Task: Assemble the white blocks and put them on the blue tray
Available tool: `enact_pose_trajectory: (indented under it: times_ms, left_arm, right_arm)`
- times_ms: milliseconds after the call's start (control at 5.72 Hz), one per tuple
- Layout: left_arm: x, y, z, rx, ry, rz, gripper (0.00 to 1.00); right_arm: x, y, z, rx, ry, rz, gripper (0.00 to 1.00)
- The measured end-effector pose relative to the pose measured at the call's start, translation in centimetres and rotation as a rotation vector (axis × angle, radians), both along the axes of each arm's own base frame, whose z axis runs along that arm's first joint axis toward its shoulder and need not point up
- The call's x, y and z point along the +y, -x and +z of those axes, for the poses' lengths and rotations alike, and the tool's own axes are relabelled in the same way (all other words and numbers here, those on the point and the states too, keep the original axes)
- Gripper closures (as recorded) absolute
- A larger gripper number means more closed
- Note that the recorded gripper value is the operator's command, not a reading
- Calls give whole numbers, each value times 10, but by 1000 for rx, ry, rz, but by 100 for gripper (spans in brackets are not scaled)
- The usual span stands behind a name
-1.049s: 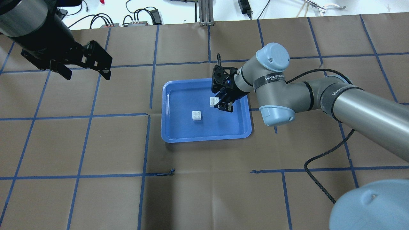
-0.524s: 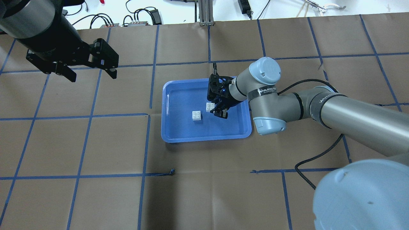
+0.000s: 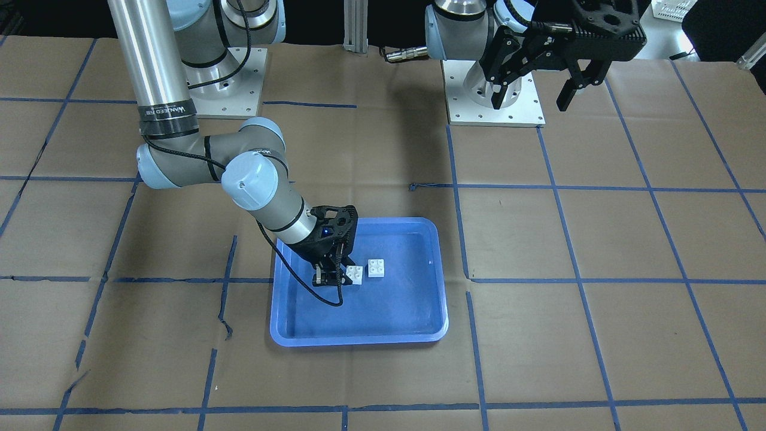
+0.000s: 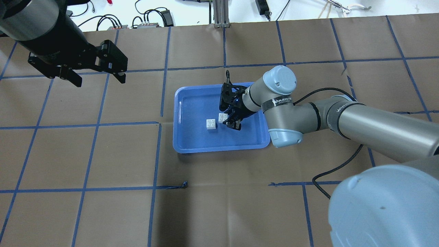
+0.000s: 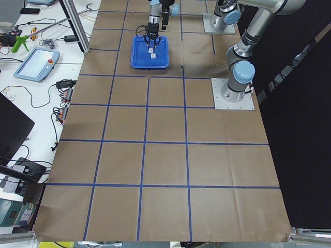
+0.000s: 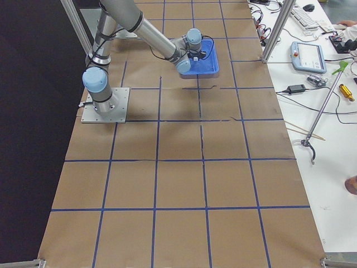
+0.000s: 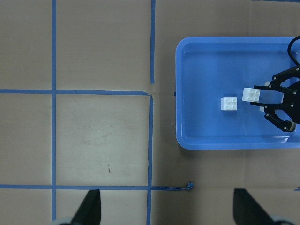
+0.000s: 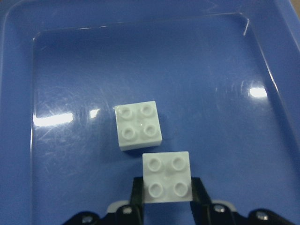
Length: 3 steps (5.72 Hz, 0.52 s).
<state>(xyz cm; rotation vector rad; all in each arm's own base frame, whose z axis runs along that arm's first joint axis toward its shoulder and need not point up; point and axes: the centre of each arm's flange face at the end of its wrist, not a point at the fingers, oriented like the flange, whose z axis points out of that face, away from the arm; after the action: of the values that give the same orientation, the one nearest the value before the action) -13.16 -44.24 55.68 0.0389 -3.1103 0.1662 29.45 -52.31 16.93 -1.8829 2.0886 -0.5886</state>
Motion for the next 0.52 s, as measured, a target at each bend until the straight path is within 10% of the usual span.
enact_pose_trajectory:
  times_ms: [524]
  left_arm:
    - [-1, -2, 2, -1, 5, 2, 1]
  right_arm:
    - [4, -7, -1, 2, -4, 3, 70]
